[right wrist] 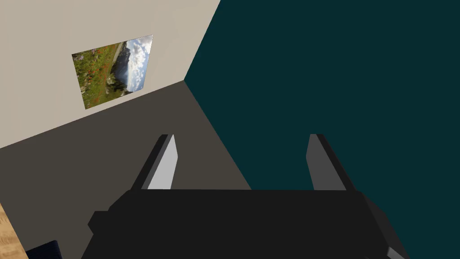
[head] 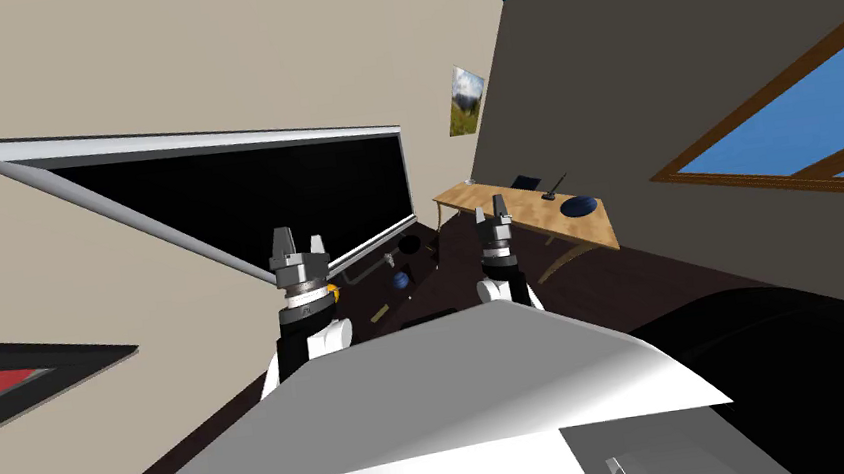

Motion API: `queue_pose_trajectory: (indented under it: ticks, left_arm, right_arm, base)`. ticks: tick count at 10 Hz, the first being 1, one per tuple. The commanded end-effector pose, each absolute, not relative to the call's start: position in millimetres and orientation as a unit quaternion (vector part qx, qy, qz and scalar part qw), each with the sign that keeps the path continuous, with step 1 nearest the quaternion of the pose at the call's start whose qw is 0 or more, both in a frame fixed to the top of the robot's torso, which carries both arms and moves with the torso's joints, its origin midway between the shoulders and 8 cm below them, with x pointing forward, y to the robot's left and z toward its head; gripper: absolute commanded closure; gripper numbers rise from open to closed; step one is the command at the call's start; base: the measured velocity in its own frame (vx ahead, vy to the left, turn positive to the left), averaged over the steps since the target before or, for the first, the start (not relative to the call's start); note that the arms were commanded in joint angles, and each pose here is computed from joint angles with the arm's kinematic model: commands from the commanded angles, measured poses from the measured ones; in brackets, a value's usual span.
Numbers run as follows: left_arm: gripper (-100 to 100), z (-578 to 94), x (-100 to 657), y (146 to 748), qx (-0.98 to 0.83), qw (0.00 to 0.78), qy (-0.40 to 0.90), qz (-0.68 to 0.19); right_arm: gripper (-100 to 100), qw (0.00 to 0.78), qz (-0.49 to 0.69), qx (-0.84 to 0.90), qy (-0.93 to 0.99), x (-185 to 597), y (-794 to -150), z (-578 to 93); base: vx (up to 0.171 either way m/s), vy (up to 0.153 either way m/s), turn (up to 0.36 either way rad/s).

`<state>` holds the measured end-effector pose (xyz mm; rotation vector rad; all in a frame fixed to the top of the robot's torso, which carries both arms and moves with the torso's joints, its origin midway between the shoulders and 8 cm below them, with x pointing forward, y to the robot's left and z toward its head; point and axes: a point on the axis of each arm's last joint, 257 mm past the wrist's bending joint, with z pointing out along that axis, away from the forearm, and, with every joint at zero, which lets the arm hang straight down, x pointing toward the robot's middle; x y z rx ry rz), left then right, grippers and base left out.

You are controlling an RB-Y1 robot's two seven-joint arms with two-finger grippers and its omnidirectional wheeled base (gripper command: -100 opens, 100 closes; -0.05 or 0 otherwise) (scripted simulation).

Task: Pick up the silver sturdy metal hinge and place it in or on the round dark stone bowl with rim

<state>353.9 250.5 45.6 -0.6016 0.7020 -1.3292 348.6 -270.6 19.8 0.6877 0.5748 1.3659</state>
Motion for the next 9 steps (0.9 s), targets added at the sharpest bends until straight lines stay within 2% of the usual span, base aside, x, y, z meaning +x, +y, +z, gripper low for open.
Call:
queue_pose_trajectory:
  ticks: [1, 6, 9]
  left_arm:
    - [-100, 34, 362, 244, -0.265, 0.685, 0.339, -0.588]
    - [-100, -19, 394, 226, -0.261, 0.664, 0.428, -0.554]
    - [-100, -67, 414, 218, -0.257, 0.648, 0.498, -0.516]
  right_arm:
    - [0, 0.685, 0.609, 0.307, 0.257, 349, -271, 20]
    - [0, 0.685, 0.609, 0.307, 0.257, 349, -271, 20]
    - [0, 0.685, 0.609, 0.307, 0.257, 349, -271, 20]
  base:
    - [-0.002, 0.025, -0.087]
    - [-0.019, 0.083, -0.104]
    - [-0.025, 0.125, -0.133]
